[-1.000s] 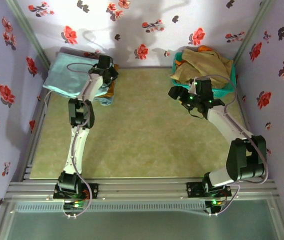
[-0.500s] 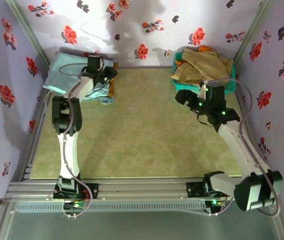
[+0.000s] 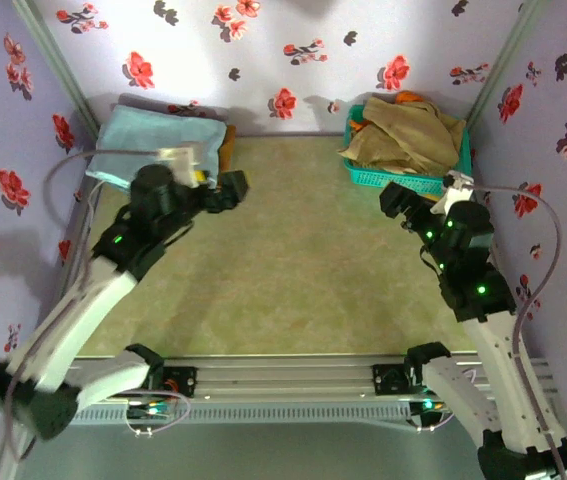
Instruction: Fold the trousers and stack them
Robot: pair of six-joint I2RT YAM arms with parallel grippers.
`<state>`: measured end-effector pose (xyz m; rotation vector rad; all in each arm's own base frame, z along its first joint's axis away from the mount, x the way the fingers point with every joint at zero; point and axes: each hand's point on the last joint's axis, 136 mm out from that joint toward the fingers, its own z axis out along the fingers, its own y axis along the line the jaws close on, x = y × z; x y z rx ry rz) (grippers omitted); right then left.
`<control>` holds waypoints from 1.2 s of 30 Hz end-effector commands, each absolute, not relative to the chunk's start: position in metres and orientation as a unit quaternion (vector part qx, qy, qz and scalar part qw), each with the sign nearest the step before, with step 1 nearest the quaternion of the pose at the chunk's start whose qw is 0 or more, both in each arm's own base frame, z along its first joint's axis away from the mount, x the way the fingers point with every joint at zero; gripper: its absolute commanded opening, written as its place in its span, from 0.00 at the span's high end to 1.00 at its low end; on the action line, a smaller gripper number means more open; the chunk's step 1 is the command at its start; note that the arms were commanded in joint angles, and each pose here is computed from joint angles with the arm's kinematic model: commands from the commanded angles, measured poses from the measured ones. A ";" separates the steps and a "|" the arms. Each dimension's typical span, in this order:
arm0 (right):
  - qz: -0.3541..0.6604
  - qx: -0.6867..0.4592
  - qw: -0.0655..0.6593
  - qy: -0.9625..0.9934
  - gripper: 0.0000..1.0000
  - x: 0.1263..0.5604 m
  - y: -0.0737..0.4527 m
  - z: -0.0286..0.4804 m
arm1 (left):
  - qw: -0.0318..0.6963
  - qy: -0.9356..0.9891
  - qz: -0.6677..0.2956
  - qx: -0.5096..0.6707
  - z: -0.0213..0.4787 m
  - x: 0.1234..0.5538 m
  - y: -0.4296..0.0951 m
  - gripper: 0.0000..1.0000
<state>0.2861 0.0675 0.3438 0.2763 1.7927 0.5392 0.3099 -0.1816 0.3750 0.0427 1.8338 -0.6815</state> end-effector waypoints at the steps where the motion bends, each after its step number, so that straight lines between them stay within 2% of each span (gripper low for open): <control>1: 0.100 0.142 0.626 0.760 0.01 0.303 0.031 0.325 | 0.582 0.810 -0.031 -0.067 0.321 0.303 -0.082 0.00; 3: 0.045 0.151 0.632 0.759 0.01 0.307 0.015 0.309 | 0.616 0.782 0.006 -0.097 0.306 0.292 -0.056 0.00; 6: -0.034 0.079 0.639 0.764 0.01 0.318 0.013 0.282 | 0.683 0.727 0.059 -0.041 0.283 0.291 -0.049 0.00; 9: -0.121 0.043 0.648 0.751 0.01 0.340 -0.005 0.243 | 0.695 0.705 0.143 0.004 0.241 0.297 -0.038 0.00; 13: -0.103 0.066 0.591 0.797 0.01 0.365 -0.011 0.174 | 0.662 0.721 0.191 -0.068 0.186 0.311 0.001 0.00; 15: -0.068 0.032 0.573 0.816 0.01 0.371 0.005 0.146 | 0.639 0.739 0.201 -0.076 0.162 0.319 0.015 0.00; 18: -0.063 0.042 0.586 0.807 0.01 0.373 0.005 0.127 | 0.644 0.742 0.144 -0.116 0.140 0.332 0.030 0.00; 23: -0.098 0.088 0.624 0.771 0.01 0.370 -0.018 0.109 | 0.614 0.778 0.114 -0.075 0.122 0.366 0.032 0.00; 26: -0.118 0.133 0.623 0.762 0.01 0.368 -0.037 0.101 | 0.610 0.779 0.097 -0.105 0.102 0.379 0.047 0.00; 29: -0.119 0.139 0.587 0.789 0.01 0.375 -0.039 0.095 | 0.580 0.808 0.072 -0.079 0.096 0.392 0.038 0.00; 31: -0.102 0.127 0.575 0.802 0.01 0.387 -0.036 0.092 | 0.576 0.811 0.069 -0.073 0.096 0.393 0.034 0.00; 36: -0.098 0.142 0.573 0.801 0.01 0.386 -0.043 0.091 | 0.581 0.808 0.070 -0.071 0.097 0.393 0.034 0.00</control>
